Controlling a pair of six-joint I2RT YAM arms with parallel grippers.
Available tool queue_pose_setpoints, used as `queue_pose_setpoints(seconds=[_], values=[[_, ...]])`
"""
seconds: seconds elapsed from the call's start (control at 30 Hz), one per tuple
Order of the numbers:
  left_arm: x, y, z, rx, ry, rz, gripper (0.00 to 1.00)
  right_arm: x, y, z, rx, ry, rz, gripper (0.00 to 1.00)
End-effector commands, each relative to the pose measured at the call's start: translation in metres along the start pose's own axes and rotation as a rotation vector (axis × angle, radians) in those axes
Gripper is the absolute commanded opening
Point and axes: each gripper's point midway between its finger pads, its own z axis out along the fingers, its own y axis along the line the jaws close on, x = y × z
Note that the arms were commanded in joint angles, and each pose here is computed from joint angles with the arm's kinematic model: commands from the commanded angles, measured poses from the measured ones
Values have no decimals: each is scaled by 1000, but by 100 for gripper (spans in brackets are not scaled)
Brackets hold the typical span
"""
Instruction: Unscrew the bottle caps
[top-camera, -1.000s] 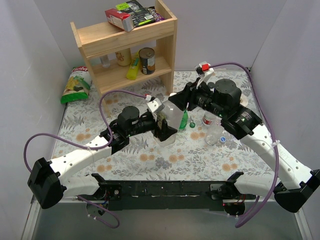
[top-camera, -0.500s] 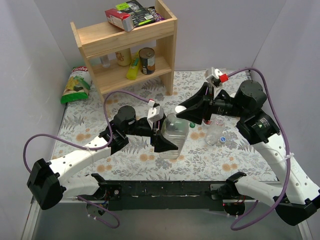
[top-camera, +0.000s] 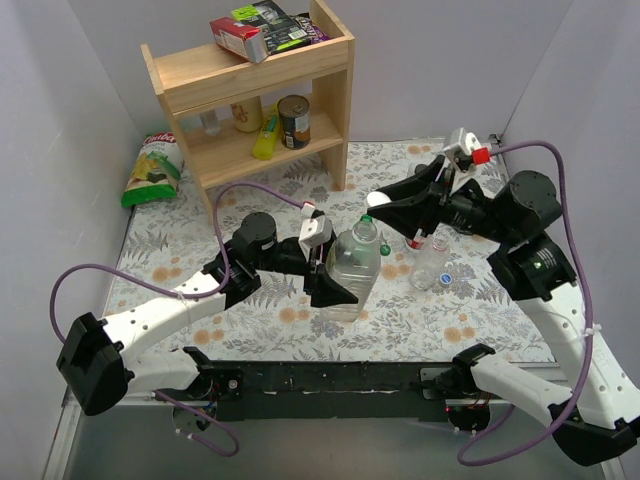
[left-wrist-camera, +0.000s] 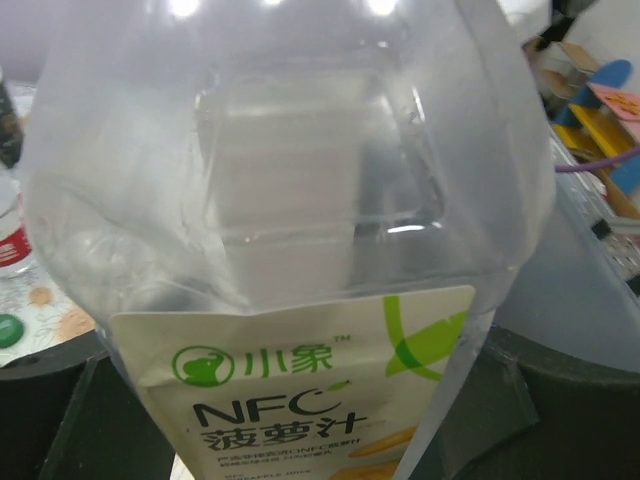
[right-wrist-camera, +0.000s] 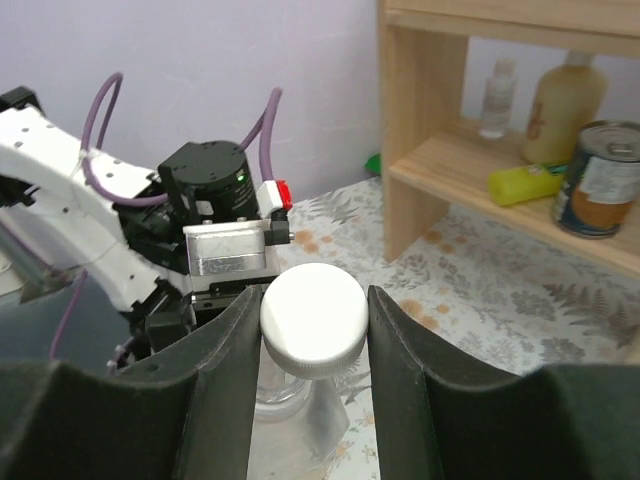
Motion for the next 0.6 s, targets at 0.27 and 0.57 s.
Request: queue_pose_setpoints(seconds=[0.27,0.57], values=[[-73,91,-93,-642,-231,171,28,85,-74,-27,464,124,125,15],[-73,106,-110,-748,-219,200,29,216,-82,-21,677,408,205,14]])
